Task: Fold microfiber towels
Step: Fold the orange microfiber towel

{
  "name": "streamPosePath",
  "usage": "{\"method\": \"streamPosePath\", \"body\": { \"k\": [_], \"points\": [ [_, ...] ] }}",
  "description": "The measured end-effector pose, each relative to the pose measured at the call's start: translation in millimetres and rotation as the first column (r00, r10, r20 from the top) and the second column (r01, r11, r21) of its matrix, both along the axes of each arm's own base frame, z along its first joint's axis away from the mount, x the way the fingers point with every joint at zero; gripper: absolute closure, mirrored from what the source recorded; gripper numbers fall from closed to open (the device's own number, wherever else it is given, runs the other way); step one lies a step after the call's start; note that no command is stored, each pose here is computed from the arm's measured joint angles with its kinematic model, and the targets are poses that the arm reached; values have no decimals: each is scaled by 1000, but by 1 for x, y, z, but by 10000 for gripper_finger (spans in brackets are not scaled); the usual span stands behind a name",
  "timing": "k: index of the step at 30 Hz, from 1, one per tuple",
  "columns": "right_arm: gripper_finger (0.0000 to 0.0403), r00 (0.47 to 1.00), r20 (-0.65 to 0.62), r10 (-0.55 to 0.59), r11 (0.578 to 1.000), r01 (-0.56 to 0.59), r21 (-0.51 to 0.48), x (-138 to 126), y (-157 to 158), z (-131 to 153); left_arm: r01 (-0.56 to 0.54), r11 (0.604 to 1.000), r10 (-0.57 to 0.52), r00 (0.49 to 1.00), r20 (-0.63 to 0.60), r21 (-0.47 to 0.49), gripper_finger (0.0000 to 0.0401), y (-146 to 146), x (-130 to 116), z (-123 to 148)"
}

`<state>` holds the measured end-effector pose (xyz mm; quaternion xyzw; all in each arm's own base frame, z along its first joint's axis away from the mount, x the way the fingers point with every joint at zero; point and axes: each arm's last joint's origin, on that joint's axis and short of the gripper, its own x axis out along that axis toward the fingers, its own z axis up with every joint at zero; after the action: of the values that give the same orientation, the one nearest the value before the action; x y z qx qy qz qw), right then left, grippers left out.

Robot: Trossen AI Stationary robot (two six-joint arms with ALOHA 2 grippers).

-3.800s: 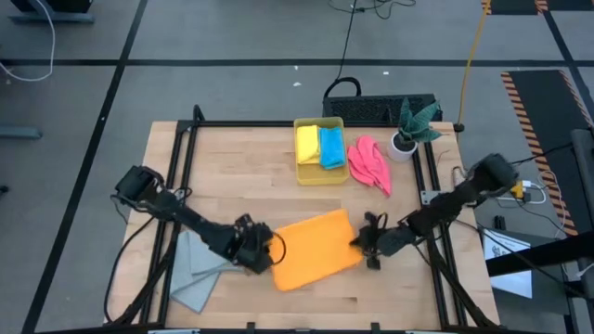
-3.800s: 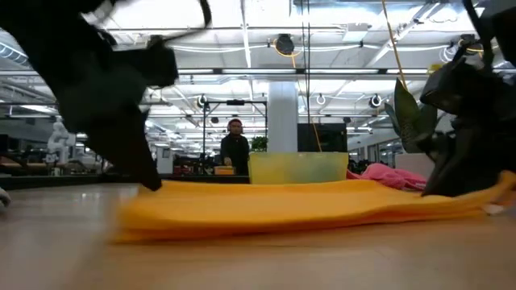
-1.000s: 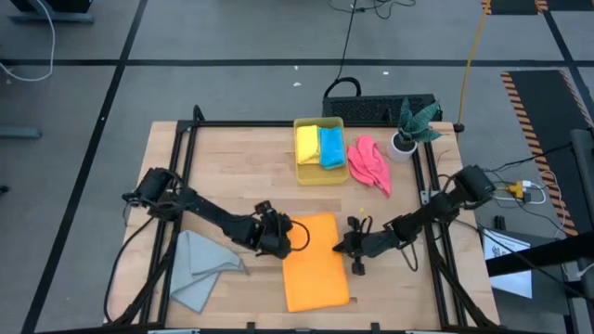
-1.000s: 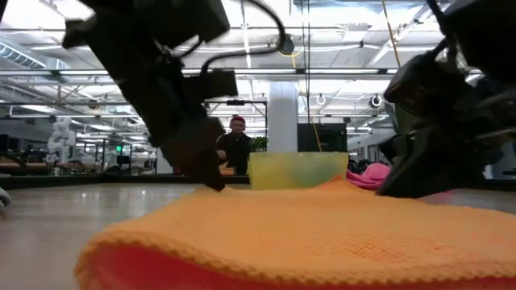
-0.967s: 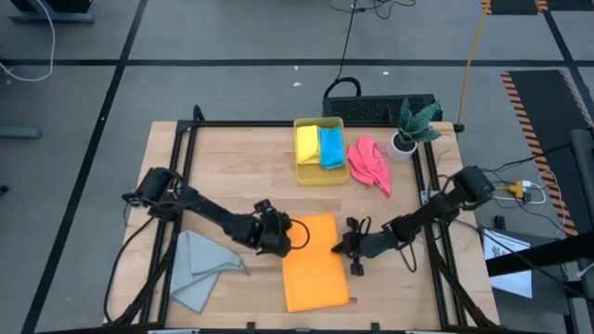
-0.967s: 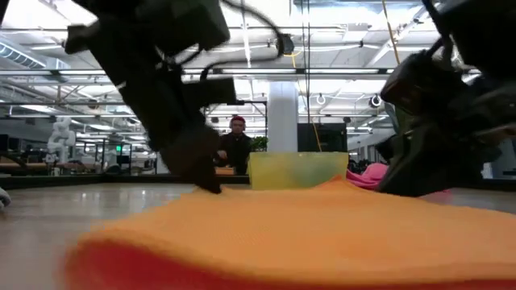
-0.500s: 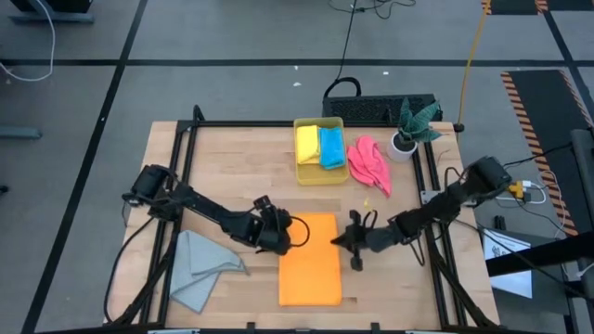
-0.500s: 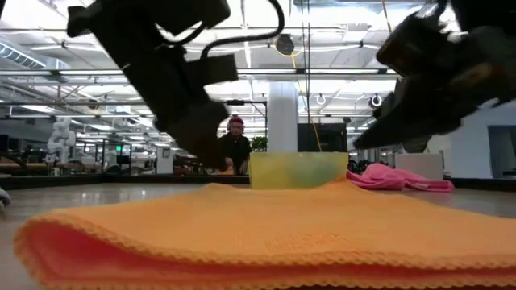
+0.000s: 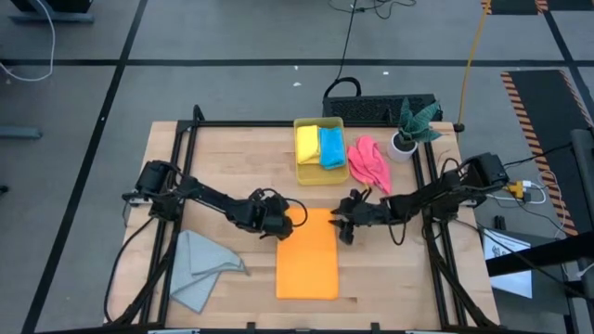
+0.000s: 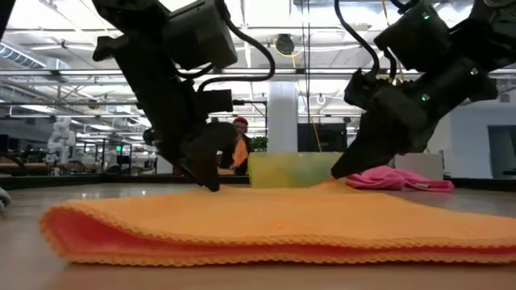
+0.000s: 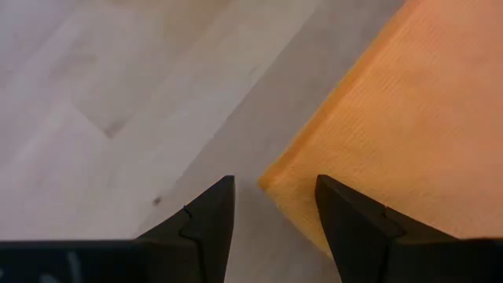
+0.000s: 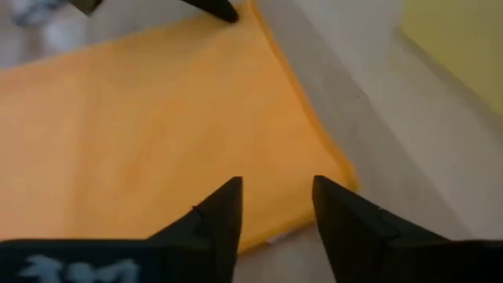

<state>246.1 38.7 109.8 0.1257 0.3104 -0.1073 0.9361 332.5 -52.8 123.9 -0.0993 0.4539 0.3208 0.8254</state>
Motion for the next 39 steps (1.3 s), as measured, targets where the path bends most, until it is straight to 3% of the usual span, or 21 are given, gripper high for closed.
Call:
{"method": "streamPosePath", "body": {
  "k": [5,14,24,29,35,39],
  "points": [
    [229,1000,25,-19,998,17,56,2,-4,2,12,998,-11,999,31,-55,220,0,4,1],
    [258,995,2,-101,992,101,82,2,-18,0,14,998,-12,1000,26,-66,219,5,5,1],
    [252,993,27,-113,989,110,93,-20,-23,-15,17,1000,-17,1000,20,0,219,2,-3,10],
    [226,990,64,-127,985,118,122,-28,-24,-18,-5,1000,9,990,143,-30,219,4,-24,17],
    [224,986,67,-151,977,139,161,-29,-24,-19,120,964,-2,896,444,-238,219,15,-42,-4],
    [233,988,68,-140,975,126,183,-27,-23,-20,83,957,61,881,469,-280,219,25,-53,-19]
  ]
}}
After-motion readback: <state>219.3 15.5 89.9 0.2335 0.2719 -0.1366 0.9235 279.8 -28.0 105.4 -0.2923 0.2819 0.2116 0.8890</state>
